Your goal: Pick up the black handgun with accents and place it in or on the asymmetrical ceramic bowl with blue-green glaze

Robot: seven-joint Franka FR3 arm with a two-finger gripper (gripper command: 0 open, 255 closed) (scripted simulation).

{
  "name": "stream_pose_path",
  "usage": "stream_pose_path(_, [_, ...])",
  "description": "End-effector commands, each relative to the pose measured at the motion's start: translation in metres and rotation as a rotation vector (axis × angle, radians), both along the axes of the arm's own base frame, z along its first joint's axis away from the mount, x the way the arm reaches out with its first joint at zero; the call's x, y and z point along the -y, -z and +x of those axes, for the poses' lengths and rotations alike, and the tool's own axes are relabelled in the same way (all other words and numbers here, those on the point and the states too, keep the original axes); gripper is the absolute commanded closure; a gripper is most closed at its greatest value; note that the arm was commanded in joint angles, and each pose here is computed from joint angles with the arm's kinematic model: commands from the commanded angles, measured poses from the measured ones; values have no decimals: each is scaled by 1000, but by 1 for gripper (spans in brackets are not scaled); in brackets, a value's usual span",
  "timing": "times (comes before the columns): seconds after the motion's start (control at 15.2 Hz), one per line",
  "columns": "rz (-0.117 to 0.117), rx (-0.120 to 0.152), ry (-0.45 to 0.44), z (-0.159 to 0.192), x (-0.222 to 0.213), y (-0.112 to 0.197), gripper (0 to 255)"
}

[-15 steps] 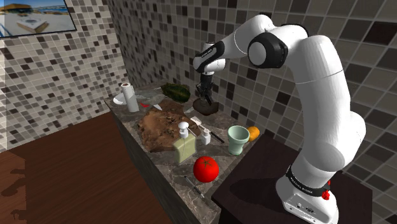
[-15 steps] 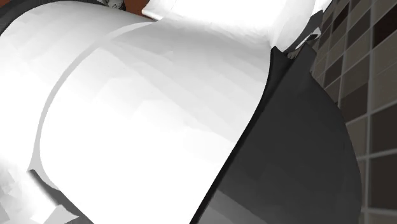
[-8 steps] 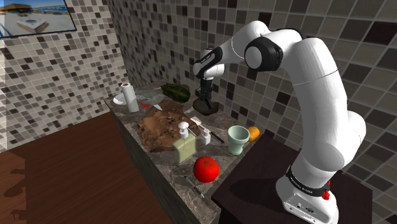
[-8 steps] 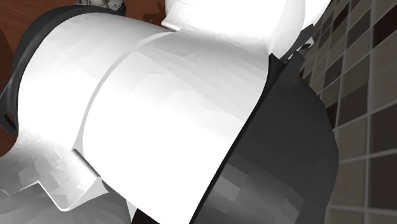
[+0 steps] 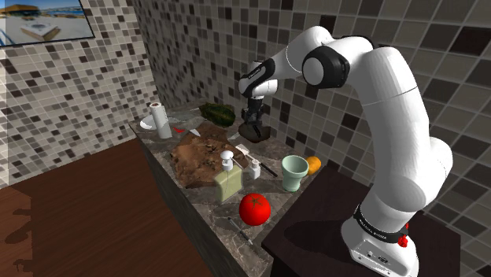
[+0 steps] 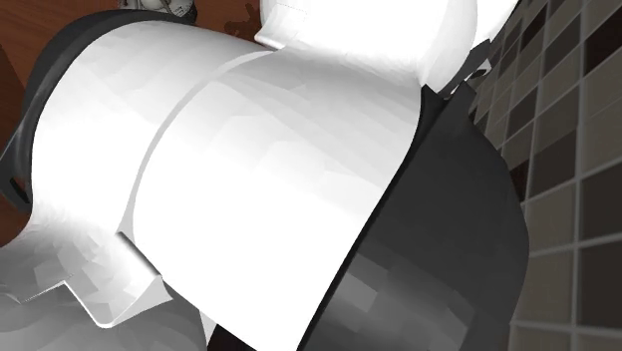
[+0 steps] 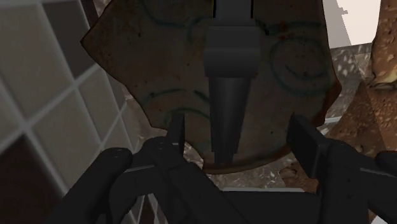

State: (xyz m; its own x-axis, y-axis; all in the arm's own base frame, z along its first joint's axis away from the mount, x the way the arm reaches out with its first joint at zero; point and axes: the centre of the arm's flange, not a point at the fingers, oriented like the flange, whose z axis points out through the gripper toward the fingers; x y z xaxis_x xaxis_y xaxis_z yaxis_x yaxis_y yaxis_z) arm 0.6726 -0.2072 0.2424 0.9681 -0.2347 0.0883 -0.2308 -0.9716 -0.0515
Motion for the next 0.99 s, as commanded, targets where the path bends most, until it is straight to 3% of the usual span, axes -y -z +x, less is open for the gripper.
stream_pose_path(0.0, [0,0,0,0,0,0,0])
stream_pose_path(0.2, [0,0,0,0,0,0,0])
stream_pose_path(0.46, [0,0,0,-5,1,-50,0])
stream_pose_path(0.92, [0,0,0,-5,1,-50,0])
